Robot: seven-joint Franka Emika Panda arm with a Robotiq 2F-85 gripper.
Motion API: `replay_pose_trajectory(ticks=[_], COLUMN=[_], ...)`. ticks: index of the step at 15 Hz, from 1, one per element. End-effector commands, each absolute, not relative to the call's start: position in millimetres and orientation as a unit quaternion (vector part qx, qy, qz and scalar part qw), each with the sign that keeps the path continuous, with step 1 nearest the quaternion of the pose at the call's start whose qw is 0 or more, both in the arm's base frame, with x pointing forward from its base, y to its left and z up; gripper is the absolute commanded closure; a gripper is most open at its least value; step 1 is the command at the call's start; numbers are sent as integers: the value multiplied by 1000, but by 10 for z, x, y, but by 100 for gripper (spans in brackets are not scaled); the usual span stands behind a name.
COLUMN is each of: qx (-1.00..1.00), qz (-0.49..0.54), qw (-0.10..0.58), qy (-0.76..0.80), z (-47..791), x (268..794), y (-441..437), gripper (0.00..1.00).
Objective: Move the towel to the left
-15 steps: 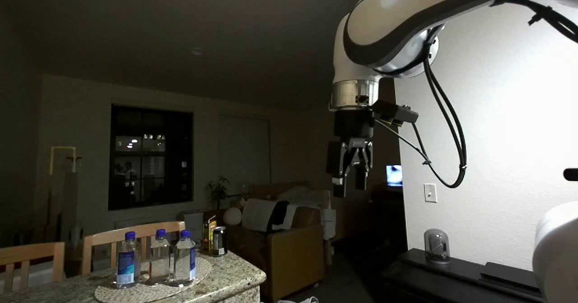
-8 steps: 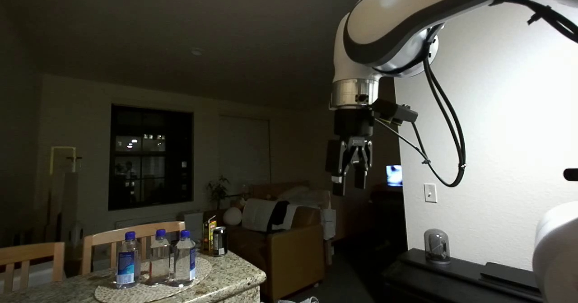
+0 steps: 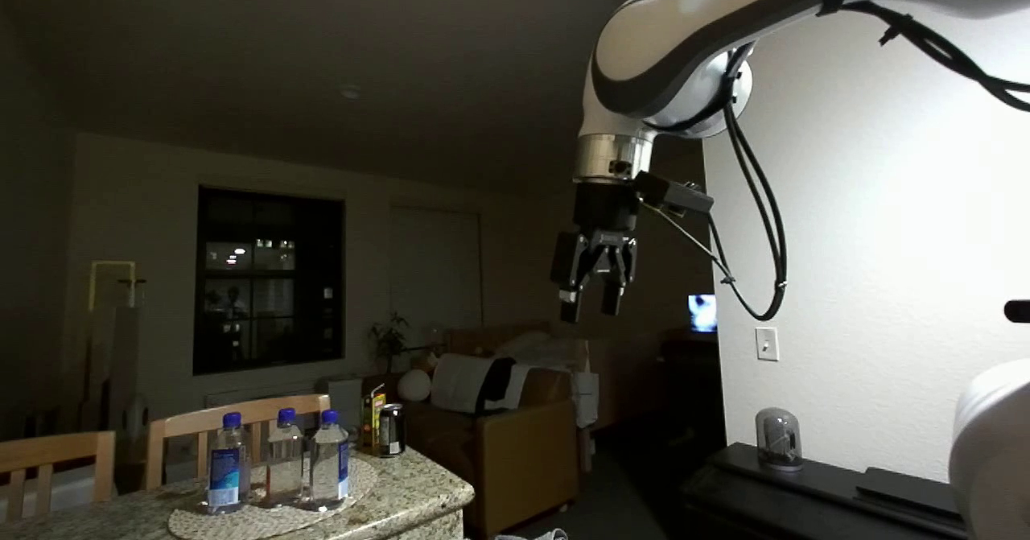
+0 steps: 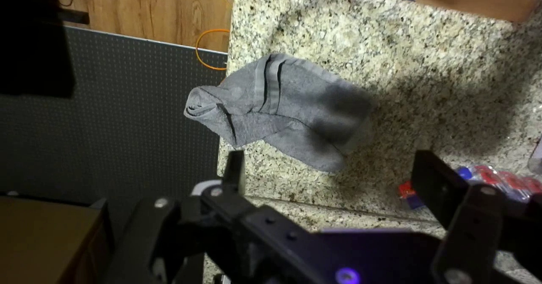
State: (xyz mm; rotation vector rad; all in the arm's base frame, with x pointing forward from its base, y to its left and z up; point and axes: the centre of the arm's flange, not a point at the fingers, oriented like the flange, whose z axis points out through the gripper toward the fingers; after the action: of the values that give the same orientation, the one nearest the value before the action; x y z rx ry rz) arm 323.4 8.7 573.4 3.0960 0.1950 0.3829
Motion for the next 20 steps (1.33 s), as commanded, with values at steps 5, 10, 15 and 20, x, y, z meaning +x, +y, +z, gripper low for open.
replay_pose_trajectory(ticks=[5, 10, 15, 20], qx=[987, 982, 978, 982], qz=[146, 187, 207, 188], qw=[2, -2, 7, 23], qy=[60, 41, 29, 21], z=[5541, 5319, 4968, 4467], x=[4138, 4615, 4992, 5304], y=[-174, -447, -719, -1061], gripper=[0, 0, 0, 0])
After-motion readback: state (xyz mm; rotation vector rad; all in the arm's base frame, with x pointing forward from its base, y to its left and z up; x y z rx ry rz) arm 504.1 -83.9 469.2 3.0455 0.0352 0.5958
